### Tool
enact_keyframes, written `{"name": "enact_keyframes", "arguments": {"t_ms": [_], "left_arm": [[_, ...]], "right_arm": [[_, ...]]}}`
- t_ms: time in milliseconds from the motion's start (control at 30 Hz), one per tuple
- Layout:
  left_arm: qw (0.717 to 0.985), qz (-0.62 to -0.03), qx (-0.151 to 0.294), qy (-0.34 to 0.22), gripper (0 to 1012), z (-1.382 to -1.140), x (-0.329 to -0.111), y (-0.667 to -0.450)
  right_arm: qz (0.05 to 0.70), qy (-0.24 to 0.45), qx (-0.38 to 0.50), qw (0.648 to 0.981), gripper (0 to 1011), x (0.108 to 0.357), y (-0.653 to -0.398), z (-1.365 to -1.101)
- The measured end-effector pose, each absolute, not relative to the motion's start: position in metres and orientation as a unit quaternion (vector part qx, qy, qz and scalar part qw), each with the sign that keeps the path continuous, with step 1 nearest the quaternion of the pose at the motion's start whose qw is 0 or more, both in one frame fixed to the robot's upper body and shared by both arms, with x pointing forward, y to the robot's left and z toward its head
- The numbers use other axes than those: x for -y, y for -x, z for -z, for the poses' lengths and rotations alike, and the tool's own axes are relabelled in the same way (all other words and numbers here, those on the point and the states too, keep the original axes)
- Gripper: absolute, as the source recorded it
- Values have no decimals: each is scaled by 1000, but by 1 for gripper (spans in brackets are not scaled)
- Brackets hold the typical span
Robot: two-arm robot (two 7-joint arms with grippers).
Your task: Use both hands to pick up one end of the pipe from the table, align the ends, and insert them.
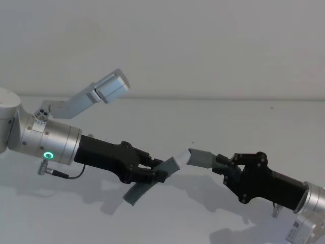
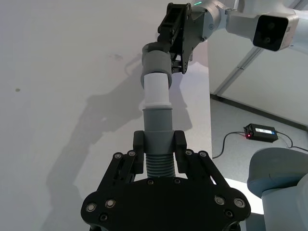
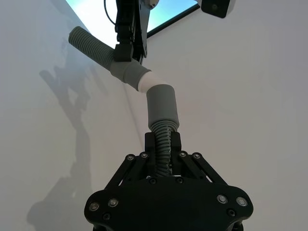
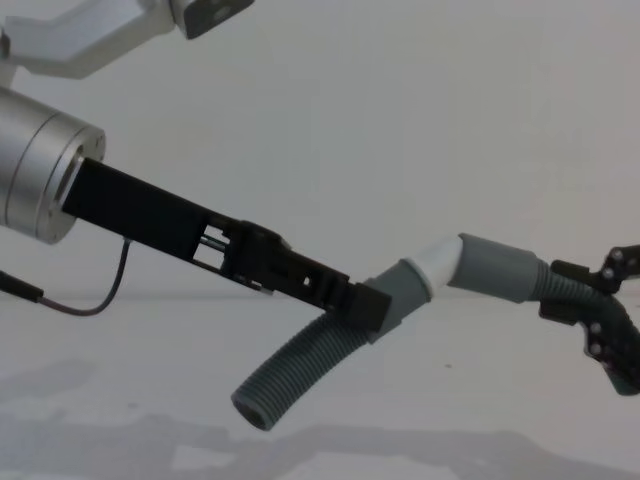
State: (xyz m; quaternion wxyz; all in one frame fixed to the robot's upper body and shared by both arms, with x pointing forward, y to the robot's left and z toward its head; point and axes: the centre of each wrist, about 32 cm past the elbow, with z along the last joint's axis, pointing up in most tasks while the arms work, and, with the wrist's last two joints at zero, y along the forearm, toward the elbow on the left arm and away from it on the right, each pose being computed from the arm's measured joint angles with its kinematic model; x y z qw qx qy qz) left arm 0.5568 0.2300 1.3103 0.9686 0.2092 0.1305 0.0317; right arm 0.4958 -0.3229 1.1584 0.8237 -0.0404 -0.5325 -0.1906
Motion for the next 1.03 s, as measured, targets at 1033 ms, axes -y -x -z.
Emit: {"name": "enact_keyframes", "arguments": {"t_ms": [1033], "left_arm": [[967,-43,-134,-213,351,-1312,-230,-557]], "right_arm": [[183,40,535,824,155,324,-495,-1159]]}}
